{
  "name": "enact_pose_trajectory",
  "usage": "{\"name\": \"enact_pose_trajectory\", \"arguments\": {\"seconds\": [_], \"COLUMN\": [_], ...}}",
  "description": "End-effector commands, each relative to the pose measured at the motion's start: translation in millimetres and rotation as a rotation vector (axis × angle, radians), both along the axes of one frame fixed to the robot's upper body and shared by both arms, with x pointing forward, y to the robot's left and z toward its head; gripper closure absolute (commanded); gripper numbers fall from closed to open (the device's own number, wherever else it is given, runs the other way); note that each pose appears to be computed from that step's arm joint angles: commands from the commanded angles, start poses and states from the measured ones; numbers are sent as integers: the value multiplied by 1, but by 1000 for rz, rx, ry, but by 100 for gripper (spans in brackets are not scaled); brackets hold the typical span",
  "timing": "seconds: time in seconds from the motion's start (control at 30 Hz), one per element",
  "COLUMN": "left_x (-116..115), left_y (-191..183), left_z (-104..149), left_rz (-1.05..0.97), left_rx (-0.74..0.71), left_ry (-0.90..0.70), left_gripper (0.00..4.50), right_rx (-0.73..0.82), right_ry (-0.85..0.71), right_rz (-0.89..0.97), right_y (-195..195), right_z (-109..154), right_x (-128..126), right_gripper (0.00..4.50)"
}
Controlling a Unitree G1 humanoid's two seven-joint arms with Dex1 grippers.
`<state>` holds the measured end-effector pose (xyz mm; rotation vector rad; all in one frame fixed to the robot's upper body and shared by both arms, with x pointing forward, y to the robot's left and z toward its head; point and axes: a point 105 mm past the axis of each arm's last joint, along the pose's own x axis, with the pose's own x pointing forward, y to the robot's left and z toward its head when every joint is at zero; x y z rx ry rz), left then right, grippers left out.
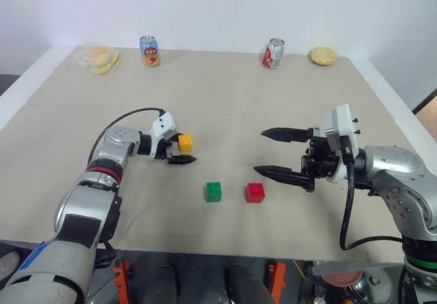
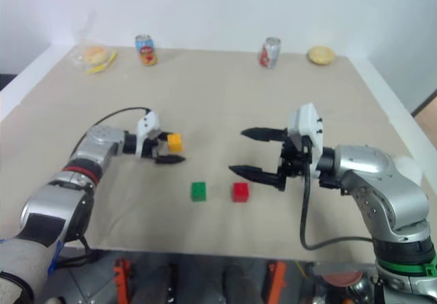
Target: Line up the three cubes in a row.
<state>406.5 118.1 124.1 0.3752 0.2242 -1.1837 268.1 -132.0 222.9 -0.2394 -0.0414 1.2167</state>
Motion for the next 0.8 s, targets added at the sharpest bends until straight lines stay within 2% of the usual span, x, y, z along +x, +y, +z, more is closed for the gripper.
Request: {"name": "enact_pose_trajectory", "arguments": {"seconds": [0.03,0.1,0.17,0.27,0.5,0.63,0.8], "left_x": [5,5,5,4,-28,-51,-78], "left_y": [-1,0,2,5,18,29,14], "left_z": [16,15,16,21,28,11,-6], "left_rz": [1,4,10,-4,-253,-342,-439], "left_rx": [-13,-12,-16,-34,-30,53,64], "left_ry": [-55,-55,-60,-77,-78,-65,-12], "left_gripper": [185,237,316,314,314,314,314], "right_rx": [5,5,7,10,-4,-33,-34], "right_ry": [-63,-61,-61,-62,-40,-1,-1], "right_rz": [7,7,11,17,81,124,135], "right_y": [0,1,1,2,6,9,13], "right_z": [14,14,14,14,13,3,1], "right_x": [-7,-6,-6,-6,-17,-25,-25], "right_gripper": [0,0,0,0,0,0,0]}}
